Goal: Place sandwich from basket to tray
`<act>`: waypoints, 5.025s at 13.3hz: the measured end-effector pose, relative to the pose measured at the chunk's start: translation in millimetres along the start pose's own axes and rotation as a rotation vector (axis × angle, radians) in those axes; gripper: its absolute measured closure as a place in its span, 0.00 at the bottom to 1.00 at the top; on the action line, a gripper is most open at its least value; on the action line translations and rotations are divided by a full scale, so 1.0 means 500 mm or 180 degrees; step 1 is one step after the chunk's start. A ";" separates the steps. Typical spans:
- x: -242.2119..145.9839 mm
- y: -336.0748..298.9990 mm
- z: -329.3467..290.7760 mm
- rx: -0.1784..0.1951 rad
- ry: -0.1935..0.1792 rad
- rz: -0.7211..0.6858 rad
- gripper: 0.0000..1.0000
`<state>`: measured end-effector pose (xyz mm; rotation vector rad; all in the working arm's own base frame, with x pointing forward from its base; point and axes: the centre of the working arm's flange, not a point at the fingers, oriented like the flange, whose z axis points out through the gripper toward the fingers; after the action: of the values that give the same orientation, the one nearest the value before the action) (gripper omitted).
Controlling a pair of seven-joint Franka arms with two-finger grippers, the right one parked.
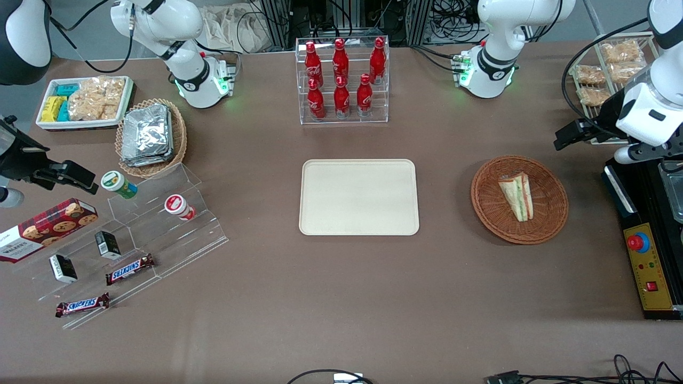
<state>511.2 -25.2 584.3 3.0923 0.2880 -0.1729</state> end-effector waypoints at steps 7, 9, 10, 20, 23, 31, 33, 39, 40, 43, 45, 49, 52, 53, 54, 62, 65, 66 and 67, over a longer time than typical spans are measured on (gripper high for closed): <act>0.002 -0.006 0.042 0.0039 -0.0095 -0.0006 0.00; 0.013 -0.019 0.133 0.0095 0.0005 -0.0024 0.00; 0.015 -0.036 0.194 0.0129 0.0076 -0.0044 0.00; 0.026 -0.079 0.632 0.0142 0.0175 -0.0088 0.00; 0.031 -0.081 0.699 0.0168 0.0083 -0.0089 0.04; 0.033 -0.074 0.635 0.0186 -0.0014 -0.0083 0.75; 0.031 -0.067 0.508 0.0210 -0.0153 -0.0084 0.84; 0.005 -0.037 0.059 0.0246 -0.0284 0.0022 0.84; -0.002 -0.017 0.028 0.0258 -0.0293 0.0087 0.84; -0.027 0.135 0.012 0.0334 -0.0284 0.0325 0.84; -0.080 0.314 0.023 0.0414 -0.0229 0.0378 0.84; -0.214 0.623 0.085 0.0444 -0.0275 0.0470 0.84; -0.207 0.686 0.169 0.0466 -0.0337 0.0502 0.84; -0.194 0.695 0.214 0.0459 -0.0330 0.0515 0.84; -0.186 0.701 0.268 0.0455 -0.0303 0.0542 0.84; -0.169 0.679 0.675 0.0608 0.0069 0.1047 0.84; -0.160 0.683 0.723 0.0526 0.0034 0.1027 0.84; -0.159 0.685 0.731 0.0493 0.0033 0.0984 0.84; -0.158 0.687 0.738 0.0466 0.0033 0.0936 0.84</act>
<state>458.1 -392.1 233.8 3.2300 -0.1886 -0.1758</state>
